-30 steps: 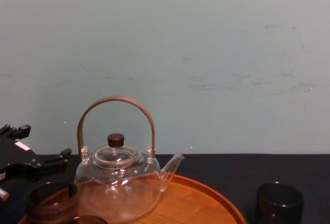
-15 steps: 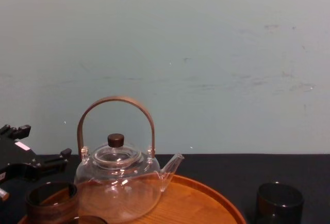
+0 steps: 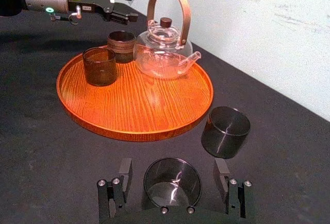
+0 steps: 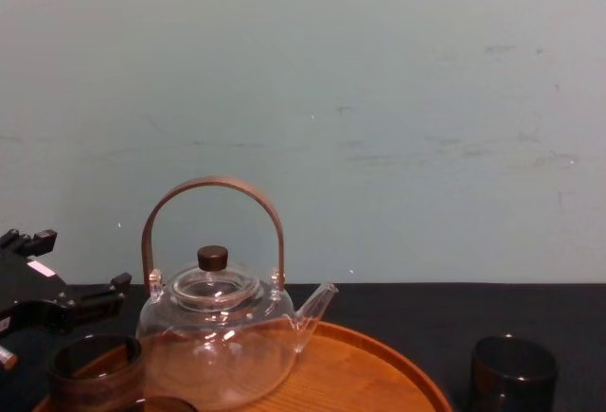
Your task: Pick up the glass from the table and place it on the tray.
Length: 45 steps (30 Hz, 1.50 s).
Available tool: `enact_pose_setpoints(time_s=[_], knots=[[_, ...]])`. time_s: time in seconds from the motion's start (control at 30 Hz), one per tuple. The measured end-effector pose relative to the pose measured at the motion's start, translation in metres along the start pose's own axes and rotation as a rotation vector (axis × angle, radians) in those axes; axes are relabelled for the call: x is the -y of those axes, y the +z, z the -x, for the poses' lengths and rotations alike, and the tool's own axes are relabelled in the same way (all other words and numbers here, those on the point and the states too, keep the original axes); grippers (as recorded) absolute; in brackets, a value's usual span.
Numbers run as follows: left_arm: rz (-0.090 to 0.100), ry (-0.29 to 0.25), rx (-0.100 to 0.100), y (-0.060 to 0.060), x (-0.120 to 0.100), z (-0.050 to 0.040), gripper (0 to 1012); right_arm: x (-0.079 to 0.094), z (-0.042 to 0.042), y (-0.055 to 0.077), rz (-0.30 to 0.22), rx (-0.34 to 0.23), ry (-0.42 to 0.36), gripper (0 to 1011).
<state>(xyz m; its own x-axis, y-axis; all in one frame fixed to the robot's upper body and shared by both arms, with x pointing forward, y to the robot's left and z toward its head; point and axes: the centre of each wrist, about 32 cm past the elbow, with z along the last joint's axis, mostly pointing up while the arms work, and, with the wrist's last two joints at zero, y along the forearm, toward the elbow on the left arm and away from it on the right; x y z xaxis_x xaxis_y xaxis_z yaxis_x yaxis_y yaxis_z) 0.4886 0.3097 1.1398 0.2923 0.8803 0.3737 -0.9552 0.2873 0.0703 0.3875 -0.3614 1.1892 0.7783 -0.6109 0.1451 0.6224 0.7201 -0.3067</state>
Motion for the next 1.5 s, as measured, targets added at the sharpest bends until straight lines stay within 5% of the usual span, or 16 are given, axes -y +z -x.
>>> enact_pose_setpoints(time_s=[1.5], knots=[[0.0, 0.0, 0.0, 0.0, 0.0, 0.0, 1001, -0.012, 0.0014, -0.007, 0.123, -0.079, -0.028, 1002]])
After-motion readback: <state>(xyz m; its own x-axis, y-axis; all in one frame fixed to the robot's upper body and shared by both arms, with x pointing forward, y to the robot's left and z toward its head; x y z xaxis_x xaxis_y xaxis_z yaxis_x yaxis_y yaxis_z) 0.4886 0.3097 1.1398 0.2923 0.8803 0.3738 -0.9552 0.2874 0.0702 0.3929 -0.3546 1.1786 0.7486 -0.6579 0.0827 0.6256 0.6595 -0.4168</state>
